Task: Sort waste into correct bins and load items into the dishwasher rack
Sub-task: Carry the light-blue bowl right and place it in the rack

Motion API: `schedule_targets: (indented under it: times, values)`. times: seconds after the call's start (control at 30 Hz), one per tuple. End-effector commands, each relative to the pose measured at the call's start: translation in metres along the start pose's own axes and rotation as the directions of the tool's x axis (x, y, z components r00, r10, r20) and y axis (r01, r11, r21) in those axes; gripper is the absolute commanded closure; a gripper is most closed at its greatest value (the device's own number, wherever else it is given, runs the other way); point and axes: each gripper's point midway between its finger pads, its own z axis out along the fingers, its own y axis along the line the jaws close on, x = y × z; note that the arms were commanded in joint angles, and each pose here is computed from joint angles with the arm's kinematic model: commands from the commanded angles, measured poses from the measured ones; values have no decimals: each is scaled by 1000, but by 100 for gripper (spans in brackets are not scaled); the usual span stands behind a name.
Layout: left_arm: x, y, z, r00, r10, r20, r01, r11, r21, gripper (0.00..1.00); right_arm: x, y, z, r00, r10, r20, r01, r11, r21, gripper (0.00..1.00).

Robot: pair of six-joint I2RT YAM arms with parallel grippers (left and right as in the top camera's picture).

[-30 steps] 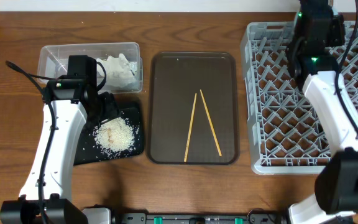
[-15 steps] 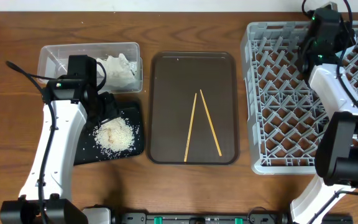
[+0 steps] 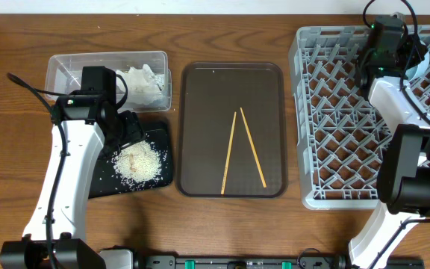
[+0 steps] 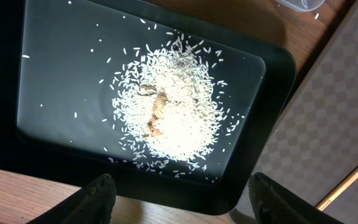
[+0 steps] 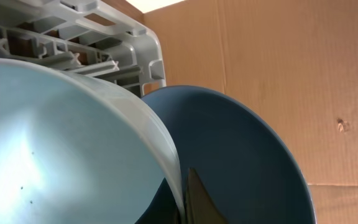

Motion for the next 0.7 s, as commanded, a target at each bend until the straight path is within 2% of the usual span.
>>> schedule_targets:
  times: [0.0,0.13,0.57,0.67]
  values:
    - [2,3,-2,1000,-14,3,14,1000,-5,28,6,5,4,999,5,-39,-4,1000,29,99]
    - [2,3,-2,1000,-15,3,15,1000,-5,28,3,-2,1,998,40,-40,-38,997,65,99]
    - [2,3,-2,1000,-14,3,14,1000,-5,28,-11,17,-15,997,79,-1,-79,996,41,99]
    - [1,3,-2,1000,-15,3,15,1000,-5,28,-16,20,-21,996,90,14,-91,995,34,94]
